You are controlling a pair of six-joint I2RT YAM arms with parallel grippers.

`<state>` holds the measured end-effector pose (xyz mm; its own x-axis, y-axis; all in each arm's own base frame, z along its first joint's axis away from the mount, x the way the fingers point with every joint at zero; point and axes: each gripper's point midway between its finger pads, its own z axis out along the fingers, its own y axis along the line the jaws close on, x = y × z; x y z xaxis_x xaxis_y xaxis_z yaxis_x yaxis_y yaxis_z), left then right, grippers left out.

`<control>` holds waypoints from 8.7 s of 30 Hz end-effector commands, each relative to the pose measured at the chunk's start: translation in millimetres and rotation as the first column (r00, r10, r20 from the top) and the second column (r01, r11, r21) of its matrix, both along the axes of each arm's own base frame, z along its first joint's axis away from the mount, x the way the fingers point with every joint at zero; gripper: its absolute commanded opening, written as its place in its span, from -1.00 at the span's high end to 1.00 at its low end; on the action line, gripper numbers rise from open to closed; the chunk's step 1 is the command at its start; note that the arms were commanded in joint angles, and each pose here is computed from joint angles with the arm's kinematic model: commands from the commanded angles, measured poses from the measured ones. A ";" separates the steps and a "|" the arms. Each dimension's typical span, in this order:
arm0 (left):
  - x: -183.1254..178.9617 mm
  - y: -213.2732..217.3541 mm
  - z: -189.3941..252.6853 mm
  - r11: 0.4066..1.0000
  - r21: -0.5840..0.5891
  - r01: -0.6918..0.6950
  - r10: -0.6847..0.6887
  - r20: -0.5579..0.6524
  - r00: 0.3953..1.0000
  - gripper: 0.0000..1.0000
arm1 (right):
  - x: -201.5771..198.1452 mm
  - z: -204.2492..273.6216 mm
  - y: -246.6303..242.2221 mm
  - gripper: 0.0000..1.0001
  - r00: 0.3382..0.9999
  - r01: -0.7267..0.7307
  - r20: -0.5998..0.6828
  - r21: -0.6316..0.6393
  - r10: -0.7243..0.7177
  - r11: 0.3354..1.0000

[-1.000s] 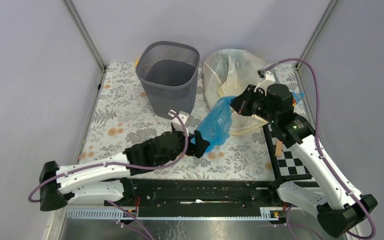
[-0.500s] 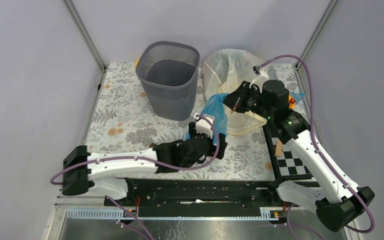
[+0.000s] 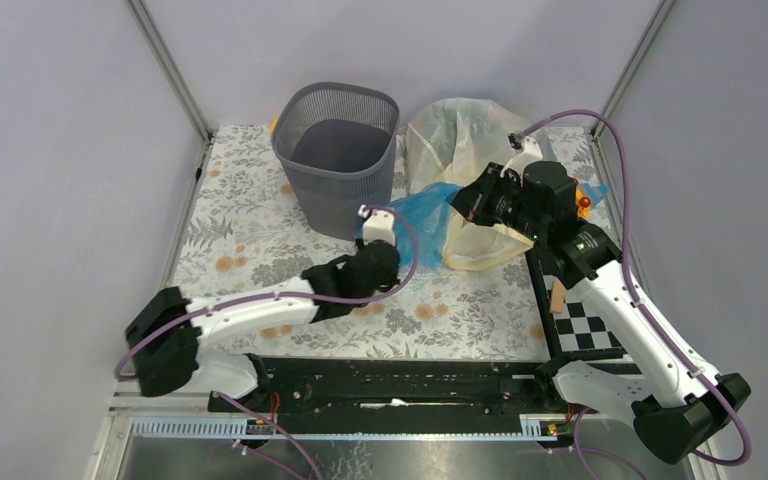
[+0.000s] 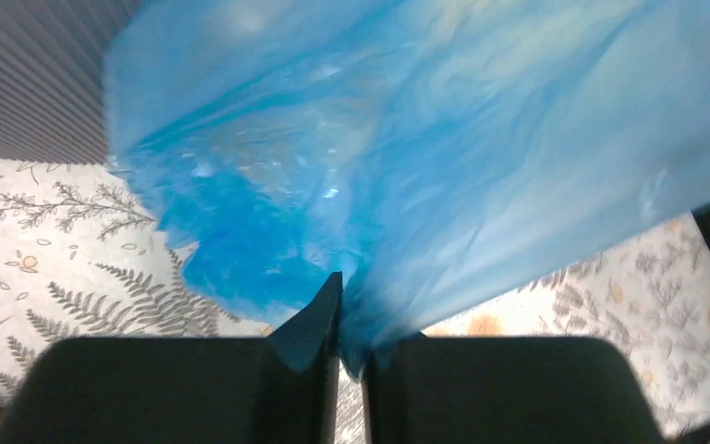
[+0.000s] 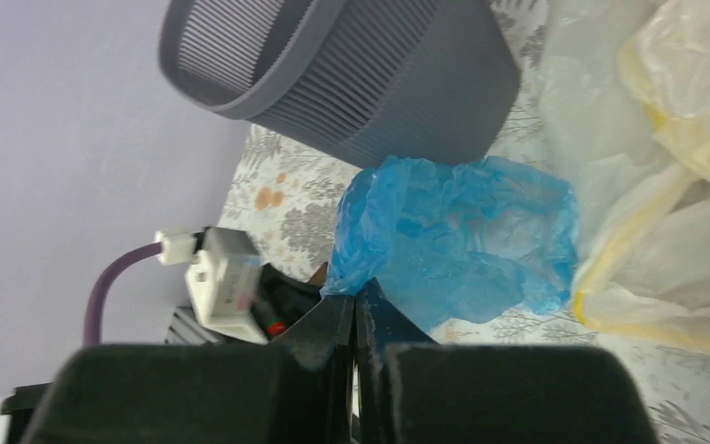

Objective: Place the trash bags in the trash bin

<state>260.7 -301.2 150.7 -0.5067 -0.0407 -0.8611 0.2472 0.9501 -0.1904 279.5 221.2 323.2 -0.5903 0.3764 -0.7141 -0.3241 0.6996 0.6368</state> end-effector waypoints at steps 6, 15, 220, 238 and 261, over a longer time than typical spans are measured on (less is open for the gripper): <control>-42.8 -11.4 46.1 0.888 -0.278 0.367 -0.382 0.002 0.924 1.00 | 17.0 9.6 -12.8 0.54 0.991 0.027 0.130 -0.177 -0.004 0.984; -49.8 0.7 73.2 0.766 -0.493 0.412 -0.482 -0.016 0.876 1.00 | -0.5 -18.7 1.5 -0.74 0.970 -0.157 0.139 -0.264 0.199 0.952; -35.1 54.8 159.2 0.829 -0.420 0.369 -0.352 0.119 0.928 1.00 | -60.1 -14.1 -16.7 1.00 0.987 -0.139 0.037 -0.262 0.154 0.955; -129.3 18.0 188.3 0.751 -0.384 0.537 -0.595 -0.043 0.802 0.98 | -115.5 45.6 -26.1 1.00 0.950 -0.254 0.147 -0.158 0.277 0.954; -112.8 25.9 58.8 0.878 -0.193 0.438 -0.475 -0.458 0.751 0.97 | -144.8 -69.2 -2.4 1.00 0.862 -0.489 -0.224 -0.129 0.455 0.863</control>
